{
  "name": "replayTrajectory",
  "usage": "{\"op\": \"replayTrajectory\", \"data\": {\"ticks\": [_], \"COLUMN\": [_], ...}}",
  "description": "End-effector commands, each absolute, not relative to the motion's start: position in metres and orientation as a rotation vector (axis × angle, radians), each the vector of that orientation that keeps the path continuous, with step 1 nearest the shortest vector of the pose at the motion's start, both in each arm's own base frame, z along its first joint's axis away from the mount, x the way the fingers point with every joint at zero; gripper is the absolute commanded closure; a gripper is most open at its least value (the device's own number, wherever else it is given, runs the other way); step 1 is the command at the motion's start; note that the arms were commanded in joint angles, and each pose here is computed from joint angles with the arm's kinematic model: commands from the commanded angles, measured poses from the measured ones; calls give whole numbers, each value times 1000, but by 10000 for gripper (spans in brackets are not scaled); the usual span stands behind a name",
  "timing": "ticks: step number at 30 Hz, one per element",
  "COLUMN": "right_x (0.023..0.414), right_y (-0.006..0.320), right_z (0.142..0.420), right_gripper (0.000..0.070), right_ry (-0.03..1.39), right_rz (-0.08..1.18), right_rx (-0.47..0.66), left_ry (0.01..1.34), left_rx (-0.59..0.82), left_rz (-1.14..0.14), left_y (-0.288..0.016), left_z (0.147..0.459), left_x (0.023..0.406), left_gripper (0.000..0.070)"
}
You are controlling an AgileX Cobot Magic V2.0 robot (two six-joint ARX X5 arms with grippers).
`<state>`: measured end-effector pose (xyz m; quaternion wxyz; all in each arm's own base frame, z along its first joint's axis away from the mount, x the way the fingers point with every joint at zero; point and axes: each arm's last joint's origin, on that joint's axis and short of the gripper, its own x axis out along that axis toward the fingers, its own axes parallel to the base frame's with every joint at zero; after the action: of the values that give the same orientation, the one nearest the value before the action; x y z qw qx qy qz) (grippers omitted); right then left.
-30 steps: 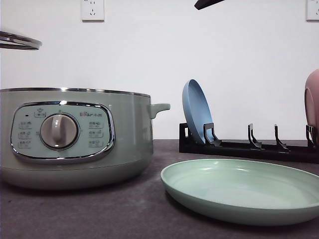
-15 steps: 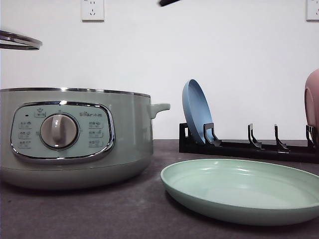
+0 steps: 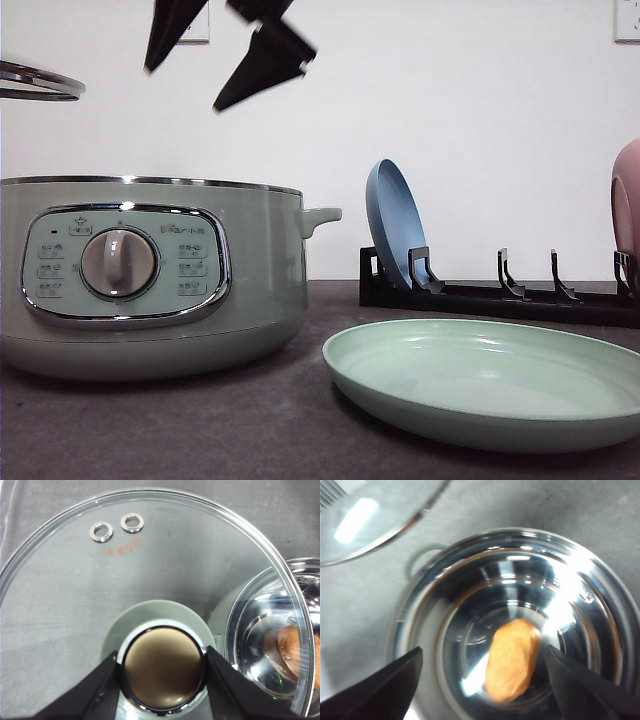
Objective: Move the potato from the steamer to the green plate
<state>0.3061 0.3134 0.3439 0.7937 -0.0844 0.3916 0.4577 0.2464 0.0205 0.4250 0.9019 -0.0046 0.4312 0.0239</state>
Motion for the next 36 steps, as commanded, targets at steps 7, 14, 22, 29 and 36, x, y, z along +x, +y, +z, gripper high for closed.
{"op": "replayTrajectory", "data": {"ticks": [7,14,22,29,36], "right_x": [320,326,330,330,328], "right_y": [345,354,363,364,364], "right_z": [303,275,249,239,238], "right_gripper": [202,202,202,202,204], "right_ry": [870,921,975,1003,1018], "right_rz": [938,911,898,873,874], "right_rx": [-239,-271,-298,-326,-336], "left_ry": [808,808,809,808,808], "left_rx": [5,5,5,5,5], "left_rz": [48,48,48,48,48], "left_y": [21,21,21,21,21], "left_z": [440,440,440,440,440], "left_x": [245,245,245,245,245], "left_gripper": [699,699,699,699,699]}}
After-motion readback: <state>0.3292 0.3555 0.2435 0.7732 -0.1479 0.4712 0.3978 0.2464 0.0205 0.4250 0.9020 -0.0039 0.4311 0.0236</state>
